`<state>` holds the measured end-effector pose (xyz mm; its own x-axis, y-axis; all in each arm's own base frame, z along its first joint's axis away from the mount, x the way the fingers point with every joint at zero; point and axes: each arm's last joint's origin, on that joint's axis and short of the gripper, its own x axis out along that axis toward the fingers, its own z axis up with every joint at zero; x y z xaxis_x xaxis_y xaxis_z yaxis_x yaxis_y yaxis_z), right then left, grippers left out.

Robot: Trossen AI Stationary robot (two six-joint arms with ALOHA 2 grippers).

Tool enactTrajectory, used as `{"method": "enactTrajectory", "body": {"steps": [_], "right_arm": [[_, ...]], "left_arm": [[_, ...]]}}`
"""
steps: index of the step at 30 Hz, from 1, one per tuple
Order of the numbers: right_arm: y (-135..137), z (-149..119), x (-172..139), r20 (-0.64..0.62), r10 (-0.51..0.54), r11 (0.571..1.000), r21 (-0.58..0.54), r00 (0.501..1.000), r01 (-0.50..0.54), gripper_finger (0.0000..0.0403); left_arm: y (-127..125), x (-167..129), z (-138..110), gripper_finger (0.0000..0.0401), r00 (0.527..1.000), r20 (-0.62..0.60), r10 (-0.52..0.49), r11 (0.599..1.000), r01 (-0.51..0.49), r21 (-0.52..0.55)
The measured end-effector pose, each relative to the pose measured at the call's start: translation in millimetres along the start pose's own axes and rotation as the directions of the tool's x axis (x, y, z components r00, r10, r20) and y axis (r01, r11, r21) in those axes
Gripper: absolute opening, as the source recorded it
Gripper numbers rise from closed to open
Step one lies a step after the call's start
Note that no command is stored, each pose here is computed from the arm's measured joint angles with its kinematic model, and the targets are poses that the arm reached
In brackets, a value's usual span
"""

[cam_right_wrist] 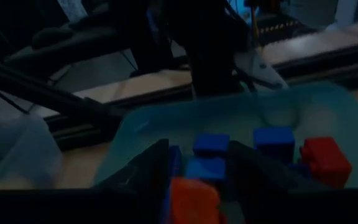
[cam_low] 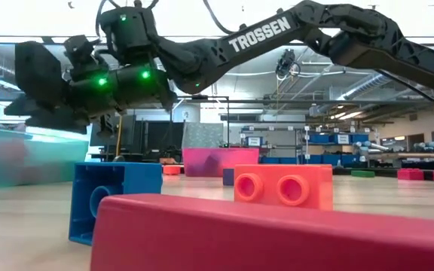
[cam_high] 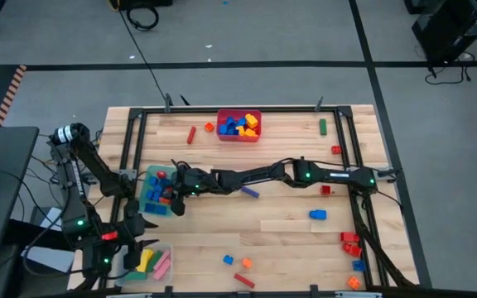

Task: Sort blocks by size
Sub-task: Put the orange 4 studded building block into the teal bin, then put the blue 4 studded building block into the teal bin

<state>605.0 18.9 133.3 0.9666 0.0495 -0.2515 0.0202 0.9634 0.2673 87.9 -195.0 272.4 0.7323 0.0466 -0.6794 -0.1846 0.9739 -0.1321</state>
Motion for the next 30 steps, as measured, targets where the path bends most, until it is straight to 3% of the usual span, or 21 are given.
{"method": "enactTrajectory", "body": {"steps": [7,12,17,22,26,30], "right_arm": [[-6,29,-11,-0.003,-0.005,1.0,0.029,1.0,0.005,0.0172],[-12,81,-49,-0.176,0.003,0.974,0.222,0.984,0.037,0.0147],[-11,105,-90,-0.37,-0.115,0.976,0.132,0.922,0.174,0.0115],[22,111,-128,-0.4,-0.166,0.98,0.032,0.901,0.195,0.0079],[41,86,-161,-0.408,-0.174,0.98,0.017,0.896,0.198,0.0061],[59,63,-211,-0.384,-0.176,0.973,0.072,0.906,0.22,0.0052]], "left_arm": [[0,0,0,0.0202,1.0,0.002,0.001,1.0,-0.001,0.004],[2,4,4,0.0202,1.0,0.006,0.027,1.0,-0.027,-0.003],[8,10,10,0.0202,0.997,0.007,0.081,0.997,-0.081,-0.011],[10,15,14,0.0202,0.994,0.0,0.106,0.994,-0.106,-0.038],[13,21,20,0.0202,0.991,-0.013,0.13,0.989,-0.13,-0.069],[18,29,29,0.0202,0.986,-0.011,0.169,0.979,-0.169,-0.112]]}}
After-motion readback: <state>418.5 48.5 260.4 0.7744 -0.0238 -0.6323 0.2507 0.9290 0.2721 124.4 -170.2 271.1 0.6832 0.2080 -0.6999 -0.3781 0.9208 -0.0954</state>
